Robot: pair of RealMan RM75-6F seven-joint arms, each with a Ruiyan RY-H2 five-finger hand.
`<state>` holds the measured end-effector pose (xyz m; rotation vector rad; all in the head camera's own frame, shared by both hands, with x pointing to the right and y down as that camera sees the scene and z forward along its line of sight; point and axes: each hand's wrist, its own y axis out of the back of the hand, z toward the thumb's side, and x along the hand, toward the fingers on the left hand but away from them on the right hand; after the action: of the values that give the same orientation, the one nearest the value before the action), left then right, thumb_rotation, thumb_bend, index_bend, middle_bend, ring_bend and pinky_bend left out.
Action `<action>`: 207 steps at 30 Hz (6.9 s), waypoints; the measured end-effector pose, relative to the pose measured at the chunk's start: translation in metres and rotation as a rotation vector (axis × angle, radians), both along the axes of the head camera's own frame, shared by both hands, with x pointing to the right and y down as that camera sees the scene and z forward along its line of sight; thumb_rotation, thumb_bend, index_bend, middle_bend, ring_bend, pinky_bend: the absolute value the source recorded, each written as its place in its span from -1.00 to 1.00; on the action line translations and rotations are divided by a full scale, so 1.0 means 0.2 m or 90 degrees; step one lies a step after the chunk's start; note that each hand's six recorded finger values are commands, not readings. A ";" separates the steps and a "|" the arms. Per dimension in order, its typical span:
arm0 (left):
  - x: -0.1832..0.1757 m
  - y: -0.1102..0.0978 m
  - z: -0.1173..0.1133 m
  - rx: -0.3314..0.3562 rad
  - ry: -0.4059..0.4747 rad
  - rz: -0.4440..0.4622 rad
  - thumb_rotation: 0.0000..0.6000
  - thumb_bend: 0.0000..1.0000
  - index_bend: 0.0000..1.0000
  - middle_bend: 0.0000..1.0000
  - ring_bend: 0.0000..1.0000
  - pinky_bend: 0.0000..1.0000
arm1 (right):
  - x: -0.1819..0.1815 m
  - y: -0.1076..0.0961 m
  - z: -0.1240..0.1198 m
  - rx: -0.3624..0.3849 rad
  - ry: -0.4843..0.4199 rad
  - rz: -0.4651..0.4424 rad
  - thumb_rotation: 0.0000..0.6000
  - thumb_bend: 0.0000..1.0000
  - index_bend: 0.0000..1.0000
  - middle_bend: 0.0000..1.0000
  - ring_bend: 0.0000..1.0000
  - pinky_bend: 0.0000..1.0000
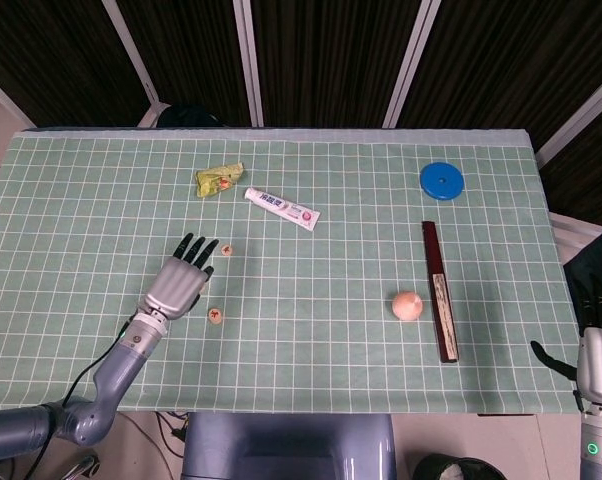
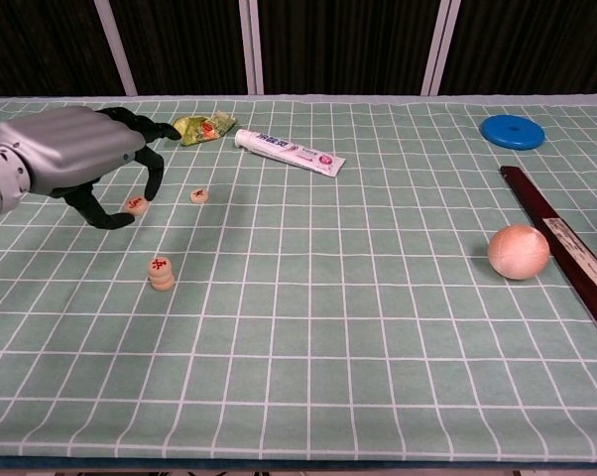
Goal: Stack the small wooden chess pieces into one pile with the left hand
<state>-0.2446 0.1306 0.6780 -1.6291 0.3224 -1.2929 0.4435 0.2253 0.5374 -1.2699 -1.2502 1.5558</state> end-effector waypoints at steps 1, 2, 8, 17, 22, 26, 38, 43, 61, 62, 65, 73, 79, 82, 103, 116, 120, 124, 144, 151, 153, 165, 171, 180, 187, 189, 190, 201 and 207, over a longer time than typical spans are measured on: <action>0.00 0.01 -0.01 -0.002 -0.001 0.005 1.00 -0.38 -0.02 -1.00 -1.00 -1.00 | 0.00 0.00 0.00 0.000 0.000 0.000 1.00 -0.54 -0.82 -0.97 -1.00 -1.00; 0.01 0.03 -0.02 -0.005 -0.002 0.011 1.00 -0.38 -0.02 -1.00 -1.00 -1.00 | 0.00 0.00 0.00 0.000 0.000 -0.001 1.00 -0.54 -0.82 -0.97 -1.00 -1.00; 0.04 0.09 -0.04 -0.008 -0.019 0.045 1.00 -0.38 -0.02 -1.00 -1.00 -1.00 | 0.00 0.00 0.00 -0.001 0.000 -0.001 1.00 -0.54 -0.82 -0.97 -1.00 -1.00; 0.11 0.16 0.02 -0.013 -0.028 0.073 1.00 -0.38 -0.03 -1.00 -1.00 -1.00 | 0.00 0.00 0.00 0.000 0.001 0.000 1.00 -0.54 -0.82 -0.97 -1.00 -1.00; 0.14 0.18 0.04 -0.009 -0.026 0.080 1.00 -0.38 -0.03 -1.00 -1.00 -1.00 | 0.01 0.00 0.00 0.001 0.000 0.002 1.00 -0.53 -0.82 -0.97 -1.00 -1.00; 0.14 0.20 0.05 -0.011 -0.031 0.086 1.00 -0.38 -0.03 -1.00 -1.00 -1.00 | 0.01 0.00 0.00 0.001 0.000 0.001 1.00 -0.53 -0.82 -0.97 -1.00 -1.00; 0.14 0.21 0.05 0.001 -0.037 0.096 1.00 -0.38 -0.04 -1.00 -1.00 -1.00 | 0.00 0.00 0.00 0.002 0.001 0.000 1.00 -0.54 -0.82 -0.97 -1.00 -1.00; 0.13 0.21 0.06 0.003 -0.041 0.103 1.00 -0.38 -0.04 -1.00 -1.00 -1.00 | 0.01 0.00 0.00 0.001 0.000 0.003 1.00 -0.54 -0.82 -0.97 -1.00 -1.00; 0.16 0.23 0.06 0.003 -0.040 0.114 1.00 -0.38 -0.11 -1.00 -1.00 -1.00 | 0.01 0.00 0.00 0.002 0.000 0.005 1.00 -0.54 -0.82 -0.97 -1.00 -1.00; 0.16 0.23 0.06 0.003 -0.041 0.115 1.00 -0.38 -0.12 -1.00 -1.00 -1.00 | 0.01 0.00 0.00 0.002 0.000 0.005 1.00 -0.54 -0.82 -0.97 -1.00 -1.00; 0.16 0.24 0.07 0.003 -0.043 0.115 1.00 -0.38 -0.14 -1.00 -1.00 -1.00 | 0.01 0.00 0.00 0.004 0.000 0.006 1.00 -0.53 -0.82 -0.97 -1.00 -1.00; 0.16 0.24 0.07 0.008 -0.045 0.120 1.00 -0.38 -0.15 -1.00 -1.00 -1.00 | 0.01 0.00 0.00 0.003 0.000 0.008 1.00 -0.54 -0.82 -0.97 -1.00 -1.00; 0.15 0.19 0.02 0.034 -0.041 0.104 1.00 -0.39 -0.20 -1.00 -1.00 -1.00 | 0.01 0.00 0.00 0.003 0.000 0.007 1.00 -0.54 -0.82 -0.97 -1.00 -1.00; 0.13 0.15 0.01 0.044 -0.044 0.088 1.00 -0.45 -0.23 -1.00 -1.00 -1.00 | 0.01 0.00 -0.01 0.004 0.000 0.007 1.00 -0.54 -0.82 -0.97 -1.00 -1.00; 0.12 -0.36 0.15 0.034 -0.035 -0.056 1.00 -0.49 -0.22 -1.00 -1.00 -1.00 | 0.01 0.00 -0.01 0.006 -0.008 0.017 1.00 -0.54 -0.82 -0.97 -1.00 -1.00; 0.19 -0.43 0.36 0.004 -0.050 -0.077 1.00 -0.48 -0.19 -1.00 -1.00 -1.00 | 0.01 0.00 0.00 0.005 -0.012 0.020 1.00 -0.54 -0.82 -0.97 -1.00 -1.00; 0.22 -0.42 0.43 -0.010 -0.054 -0.085 1.00 -0.48 -0.17 -1.00 -1.00 -1.00 | 0.01 0.00 -0.01 0.007 -0.011 0.022 1.00 -0.54 -0.82 -0.97 -1.00 -1.00; 0.25 -0.41 0.47 -0.017 -0.054 -0.083 1.00 -0.45 -0.14 -1.00 -1.00 -1.00 | 0.01 0.00 -0.01 0.007 -0.011 0.023 1.00 -0.54 -0.82 -0.97 -1.00 -1.00; 0.30 -0.39 0.50 0.006 -0.068 -0.055 1.00 -0.42 -0.13 -1.00 -1.00 -1.00 | 0.02 -0.01 0.00 0.005 -0.014 0.027 1.00 -0.54 -0.82 -0.97 -1.00 -1.00; 0.29 -0.39 0.48 0.010 -0.075 -0.050 1.00 -0.42 -0.07 -1.00 -1.00 -1.00 | 0.02 -0.01 0.00 0.006 -0.014 0.030 1.00 -0.53 -0.82 -0.97 -1.00 -1.00; 0.28 -0.39 0.48 0.012 -0.078 -0.051 1.00 -0.41 -0.06 -1.00 -1.00 -1.00 | 0.02 -0.01 0.00 0.005 -0.015 0.032 1.00 -0.54 -0.82 -0.97 -1.00 -1.00; 0.26 -0.39 0.49 0.017 -0.100 -0.050 1.00 -0.41 -0.05 -1.00 -1.00 -1.00 | 0.03 -0.01 -0.01 0.008 -0.014 0.035 1.00 -0.54 -0.82 -0.97 -1.00 -1.00; 0.27 -0.38 0.49 0.017 -0.100 -0.047 1.00 -0.39 -0.03 -1.00 -1.00 -1.00 | 0.03 -0.01 -0.01 0.009 -0.014 0.034 1.00 -0.53 -0.82 -0.97 -1.00 -1.00; 0.27 -0.37 0.50 0.014 -0.105 -0.046 1.00 -0.39 -0.10 -1.00 -1.00 -1.00 | 0.03 -0.01 -0.01 0.009 -0.014 0.035 1.00 -0.54 -0.82 -0.97 -1.00 -1.00; 0.29 -0.36 0.50 0.014 -0.104 -0.040 1.00 -0.38 0.00 -1.00 -1.00 -1.00 | 0.03 -0.01 -0.01 0.008 -0.015 0.035 1.00 -0.53 -0.82 -0.97 -1.00 -1.00; 0.29 -0.36 0.49 0.015 -0.103 -0.041 1.00 -0.37 0.02 -1.00 -1.00 -1.00 | 0.03 -0.01 -0.01 0.009 -0.015 0.035 1.00 -0.53 -0.82 -0.97 -1.00 -1.00; 0.29 -0.36 0.49 0.015 -0.103 -0.041 1.00 -0.37 0.03 -1.00 -1.00 -1.00 | 0.03 -0.01 -0.01 0.009 -0.015 0.035 1.00 -0.53 -0.82 -0.97 -1.00 -1.00; 0.31 -0.38 0.38 0.028 -0.065 -0.042 1.00 -0.37 0.04 -1.00 -1.00 -1.00 | 0.03 -0.01 -0.01 0.010 -0.018 0.035 1.00 -0.53 -0.82 -0.97 -1.00 -1.00; 0.29 -0.37 0.23 0.024 -0.023 -0.041 1.00 -0.37 0.02 -1.00 -1.00 -1.00 | 0.03 -0.01 -0.01 0.008 -0.018 0.035 1.00 -0.53 -0.82 -0.97 -1.00 -1.00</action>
<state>-0.1859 0.0558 0.7249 -1.5736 0.3770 -1.3549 0.4486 0.2239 0.5357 -1.2629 -1.3210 1.5704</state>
